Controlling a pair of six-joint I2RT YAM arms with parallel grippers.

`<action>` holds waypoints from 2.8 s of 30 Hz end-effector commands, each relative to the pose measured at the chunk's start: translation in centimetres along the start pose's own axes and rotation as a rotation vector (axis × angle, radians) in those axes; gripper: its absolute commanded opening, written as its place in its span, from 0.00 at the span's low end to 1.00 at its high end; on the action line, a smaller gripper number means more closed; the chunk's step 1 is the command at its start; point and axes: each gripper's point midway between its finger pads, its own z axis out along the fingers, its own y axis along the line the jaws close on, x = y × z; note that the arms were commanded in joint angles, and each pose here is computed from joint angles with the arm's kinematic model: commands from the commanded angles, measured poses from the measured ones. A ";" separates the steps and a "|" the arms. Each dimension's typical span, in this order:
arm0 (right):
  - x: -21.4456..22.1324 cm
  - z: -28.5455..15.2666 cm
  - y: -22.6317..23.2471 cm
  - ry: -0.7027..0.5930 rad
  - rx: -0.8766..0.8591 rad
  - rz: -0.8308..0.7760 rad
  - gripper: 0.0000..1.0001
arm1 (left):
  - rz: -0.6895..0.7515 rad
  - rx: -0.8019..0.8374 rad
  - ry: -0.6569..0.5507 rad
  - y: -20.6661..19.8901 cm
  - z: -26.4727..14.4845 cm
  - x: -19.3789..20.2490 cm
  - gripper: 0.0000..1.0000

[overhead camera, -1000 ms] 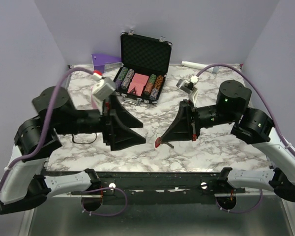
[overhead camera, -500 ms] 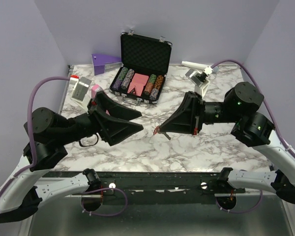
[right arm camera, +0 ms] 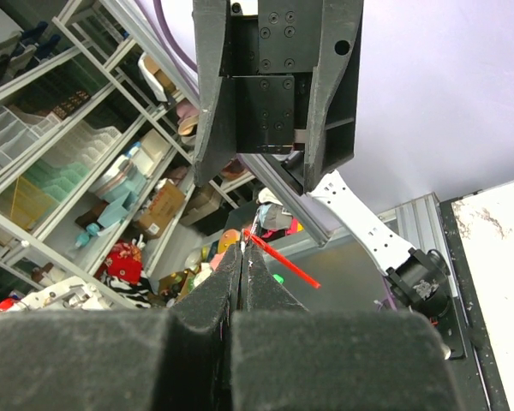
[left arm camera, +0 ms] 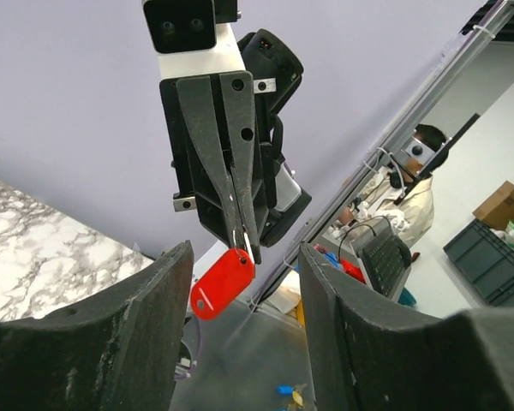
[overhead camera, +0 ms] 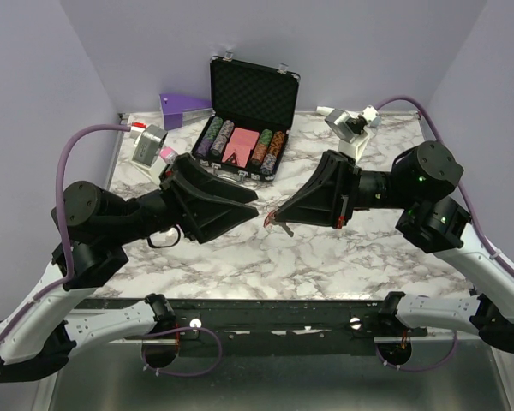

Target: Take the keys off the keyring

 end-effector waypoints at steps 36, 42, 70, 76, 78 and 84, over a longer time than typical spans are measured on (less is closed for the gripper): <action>1.0 -0.4 -0.3 0.070 0.039 0.020 0.01 | 0.060 -0.045 0.354 0.4 0.7 3.8 0.00; 2.5 -0.4 -1.3 0.148 0.069 0.055 0.01 | 0.083 -0.048 0.456 0.6 0.2 5.0 0.00; 6.1 -0.7 -2.8 0.339 0.074 0.140 0.01 | 0.116 0.043 0.809 1.1 1.5 9.6 0.00; 6.1 -1.0 -3.1 0.323 0.104 0.135 0.01 | 0.136 -0.025 0.783 1.7 1.0 9.0 0.00; 6.2 -1.1 -3.3 0.310 0.115 0.136 0.01 | 0.158 -0.038 0.752 1.6 0.6 8.4 0.07; 5.5 -0.8 -3.0 0.281 0.106 0.129 0.01 | 0.212 -0.096 0.622 1.9 -0.6 6.8 0.37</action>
